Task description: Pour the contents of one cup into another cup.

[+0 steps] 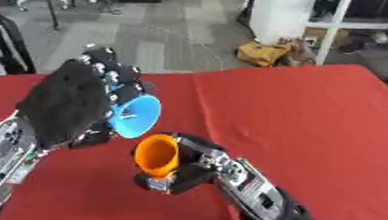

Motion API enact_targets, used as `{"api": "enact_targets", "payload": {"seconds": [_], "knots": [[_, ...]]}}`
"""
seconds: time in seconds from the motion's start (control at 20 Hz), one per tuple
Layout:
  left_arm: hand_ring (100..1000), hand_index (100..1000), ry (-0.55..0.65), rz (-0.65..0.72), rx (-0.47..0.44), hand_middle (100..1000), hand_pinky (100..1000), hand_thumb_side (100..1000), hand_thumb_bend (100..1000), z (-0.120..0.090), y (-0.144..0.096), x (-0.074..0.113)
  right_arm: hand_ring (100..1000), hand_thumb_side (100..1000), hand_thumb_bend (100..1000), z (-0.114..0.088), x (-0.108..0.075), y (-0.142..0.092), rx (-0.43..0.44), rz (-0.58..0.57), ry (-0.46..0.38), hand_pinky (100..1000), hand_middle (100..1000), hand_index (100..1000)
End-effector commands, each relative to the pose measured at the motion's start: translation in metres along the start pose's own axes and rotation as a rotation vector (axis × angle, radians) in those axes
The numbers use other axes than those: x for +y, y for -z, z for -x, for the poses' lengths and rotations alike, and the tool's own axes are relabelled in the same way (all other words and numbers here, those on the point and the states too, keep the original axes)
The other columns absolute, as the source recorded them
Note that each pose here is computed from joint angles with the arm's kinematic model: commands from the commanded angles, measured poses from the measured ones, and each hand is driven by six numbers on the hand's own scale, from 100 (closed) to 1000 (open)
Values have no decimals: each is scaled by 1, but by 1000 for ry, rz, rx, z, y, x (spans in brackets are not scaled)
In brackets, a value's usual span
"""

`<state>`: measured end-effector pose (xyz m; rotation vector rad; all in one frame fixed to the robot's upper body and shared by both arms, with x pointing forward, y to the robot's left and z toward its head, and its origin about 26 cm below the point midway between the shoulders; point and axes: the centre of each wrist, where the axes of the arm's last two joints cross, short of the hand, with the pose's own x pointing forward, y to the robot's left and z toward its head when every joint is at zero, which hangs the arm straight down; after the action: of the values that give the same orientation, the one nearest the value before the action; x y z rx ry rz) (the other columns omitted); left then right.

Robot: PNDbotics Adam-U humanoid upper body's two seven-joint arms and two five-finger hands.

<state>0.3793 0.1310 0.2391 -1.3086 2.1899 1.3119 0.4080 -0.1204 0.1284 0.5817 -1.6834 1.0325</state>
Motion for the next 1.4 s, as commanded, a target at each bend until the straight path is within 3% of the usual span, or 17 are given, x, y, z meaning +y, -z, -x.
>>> {"api": "enact_targets", "payload": {"seconds": [0.05, 0.7, 1.4], "knots": [[413, 679, 57, -31, -31, 408, 546, 100, 527, 9, 5, 12, 550, 100, 324, -8, -9, -1, -13, 7, -12, 687, 564, 726], [431, 681, 99, -1, -99, 413, 556, 100, 520, 7, 3, 9, 551, 100, 325, -6, -10, -2, -10, 7, 1, 688, 565, 727], [433, 681, 119, 5, -97, 412, 562, 100, 514, 5, 7, 8, 551, 100, 325, -5, -9, -2, -10, 3, 7, 689, 564, 727]]}}
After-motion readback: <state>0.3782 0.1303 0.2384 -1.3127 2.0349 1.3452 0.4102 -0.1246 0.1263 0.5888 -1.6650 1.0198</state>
